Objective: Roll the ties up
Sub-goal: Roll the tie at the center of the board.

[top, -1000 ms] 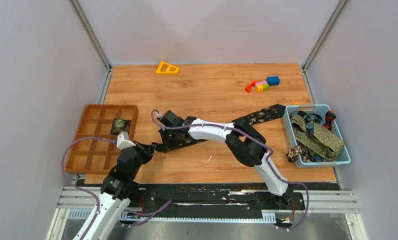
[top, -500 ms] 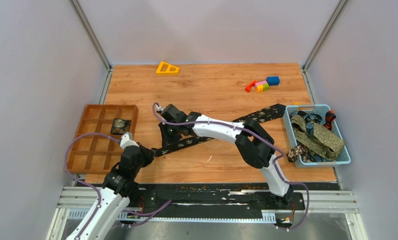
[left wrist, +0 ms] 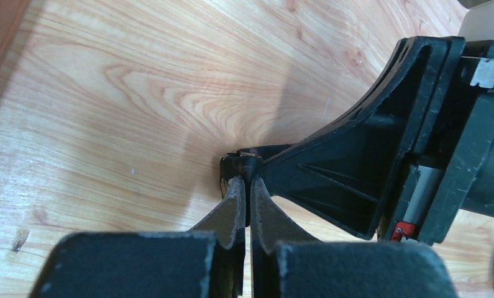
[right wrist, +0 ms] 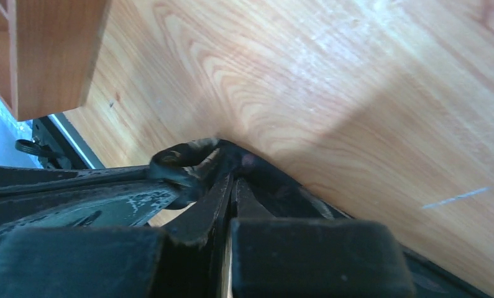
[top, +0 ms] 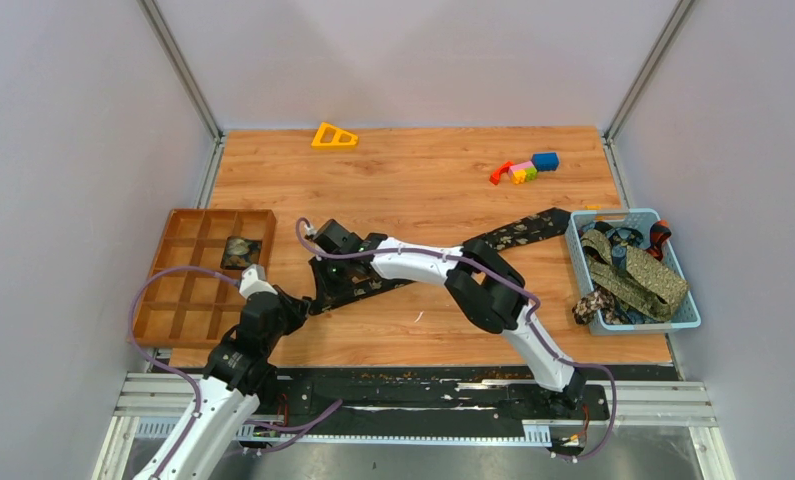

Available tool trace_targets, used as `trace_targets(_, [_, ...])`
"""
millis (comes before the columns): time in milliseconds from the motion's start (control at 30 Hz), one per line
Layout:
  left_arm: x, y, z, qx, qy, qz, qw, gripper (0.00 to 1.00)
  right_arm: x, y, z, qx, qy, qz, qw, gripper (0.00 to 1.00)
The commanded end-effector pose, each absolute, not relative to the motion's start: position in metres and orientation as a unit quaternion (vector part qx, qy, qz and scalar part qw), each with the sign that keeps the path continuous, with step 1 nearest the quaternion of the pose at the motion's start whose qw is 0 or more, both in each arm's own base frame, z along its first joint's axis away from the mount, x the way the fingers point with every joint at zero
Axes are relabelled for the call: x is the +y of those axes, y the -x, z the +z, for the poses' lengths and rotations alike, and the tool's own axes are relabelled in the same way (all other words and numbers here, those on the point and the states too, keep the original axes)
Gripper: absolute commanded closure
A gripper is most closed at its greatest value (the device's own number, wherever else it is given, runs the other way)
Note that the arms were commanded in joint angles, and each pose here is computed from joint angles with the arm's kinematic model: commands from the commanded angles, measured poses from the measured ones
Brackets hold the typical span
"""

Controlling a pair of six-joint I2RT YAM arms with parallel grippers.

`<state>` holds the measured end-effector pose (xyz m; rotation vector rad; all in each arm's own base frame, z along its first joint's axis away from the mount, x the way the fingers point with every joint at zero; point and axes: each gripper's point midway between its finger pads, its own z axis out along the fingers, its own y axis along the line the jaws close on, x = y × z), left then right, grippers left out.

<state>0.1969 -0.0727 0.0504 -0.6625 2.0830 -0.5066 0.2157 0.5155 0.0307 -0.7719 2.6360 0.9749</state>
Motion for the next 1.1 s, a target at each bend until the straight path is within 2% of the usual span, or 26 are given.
trace_targets(0, [-0.072,-0.19,0.052,0.847,0.253,-0.196,0.424,1.0,0.541,-0.205,0.048,0.875,0.278,0.379,0.115,1.0])
trace_targets(700, [-0.082,-0.201,0.084,0.844,0.196,-0.212,0.451,1.0,0.553,-0.191,0.062,0.847,0.286,0.438,0.093,1.0])
trace_targets(1067, [-0.088,-0.204,0.088,0.843,0.19,-0.223,0.45,1.0,0.521,-0.214,0.046,0.875,0.272,0.38,0.124,1.0])
